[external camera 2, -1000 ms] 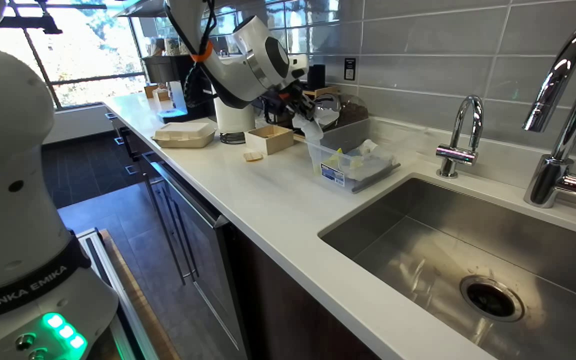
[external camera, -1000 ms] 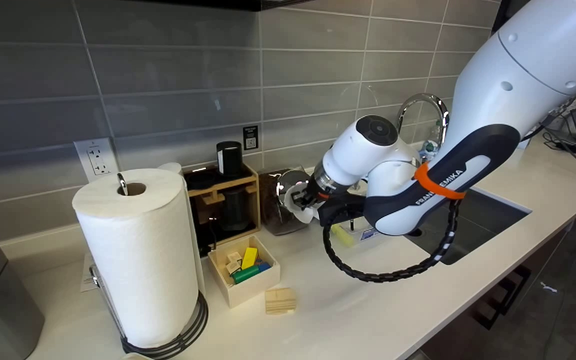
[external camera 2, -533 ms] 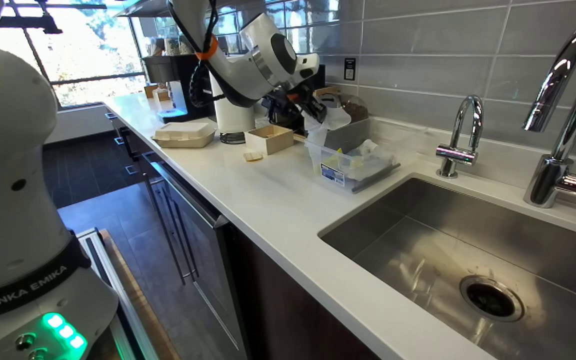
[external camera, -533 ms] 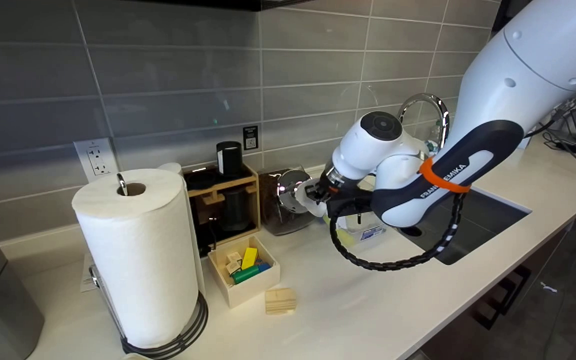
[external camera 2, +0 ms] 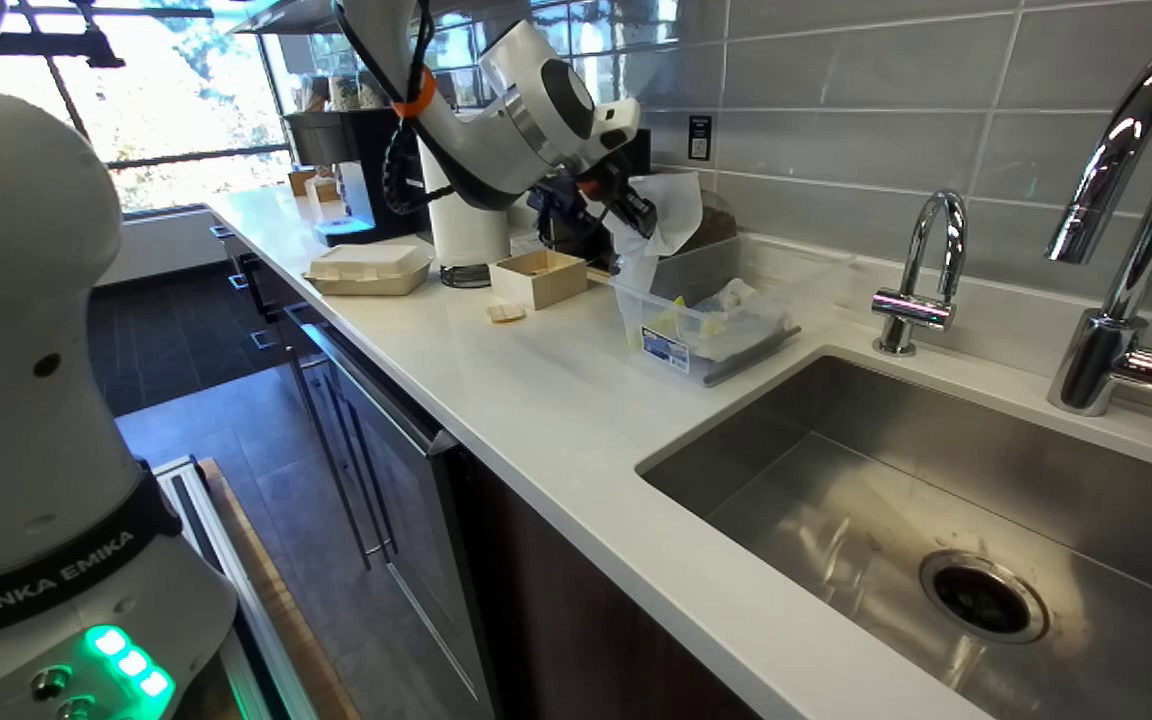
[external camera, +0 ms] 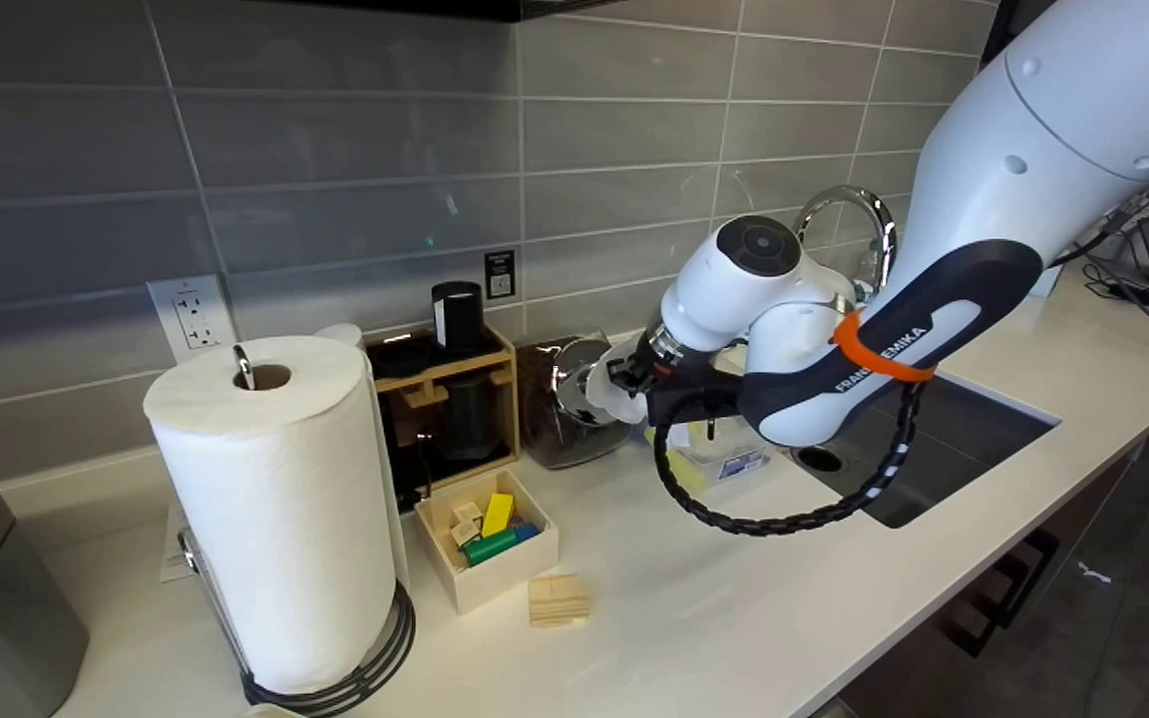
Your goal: Wipe the silver lid with the paper towel
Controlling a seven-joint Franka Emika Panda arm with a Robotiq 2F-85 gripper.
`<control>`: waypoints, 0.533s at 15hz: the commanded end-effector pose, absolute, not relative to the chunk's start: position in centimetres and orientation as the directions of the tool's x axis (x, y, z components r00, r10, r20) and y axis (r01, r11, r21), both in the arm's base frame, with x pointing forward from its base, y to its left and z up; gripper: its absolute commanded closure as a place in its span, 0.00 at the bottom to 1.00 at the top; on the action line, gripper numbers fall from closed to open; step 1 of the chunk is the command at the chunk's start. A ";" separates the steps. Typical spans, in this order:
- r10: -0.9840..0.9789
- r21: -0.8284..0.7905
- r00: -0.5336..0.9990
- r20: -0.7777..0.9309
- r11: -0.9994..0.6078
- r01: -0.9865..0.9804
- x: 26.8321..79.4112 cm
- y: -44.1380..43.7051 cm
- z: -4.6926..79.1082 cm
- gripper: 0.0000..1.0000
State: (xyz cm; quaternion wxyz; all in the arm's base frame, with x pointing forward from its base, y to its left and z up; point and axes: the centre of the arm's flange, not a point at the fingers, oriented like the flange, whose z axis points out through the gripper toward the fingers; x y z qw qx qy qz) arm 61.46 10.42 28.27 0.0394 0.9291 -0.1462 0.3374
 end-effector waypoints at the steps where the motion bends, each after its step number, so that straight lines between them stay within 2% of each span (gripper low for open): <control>1: -0.263 -0.040 0.740 0.620 -0.952 -0.305 61.1 11.4 27.3 1.00; 8: -0.256 -0.074 0.772 0.582 -0.962 -0.262 60.5 13.4 26.2 1.00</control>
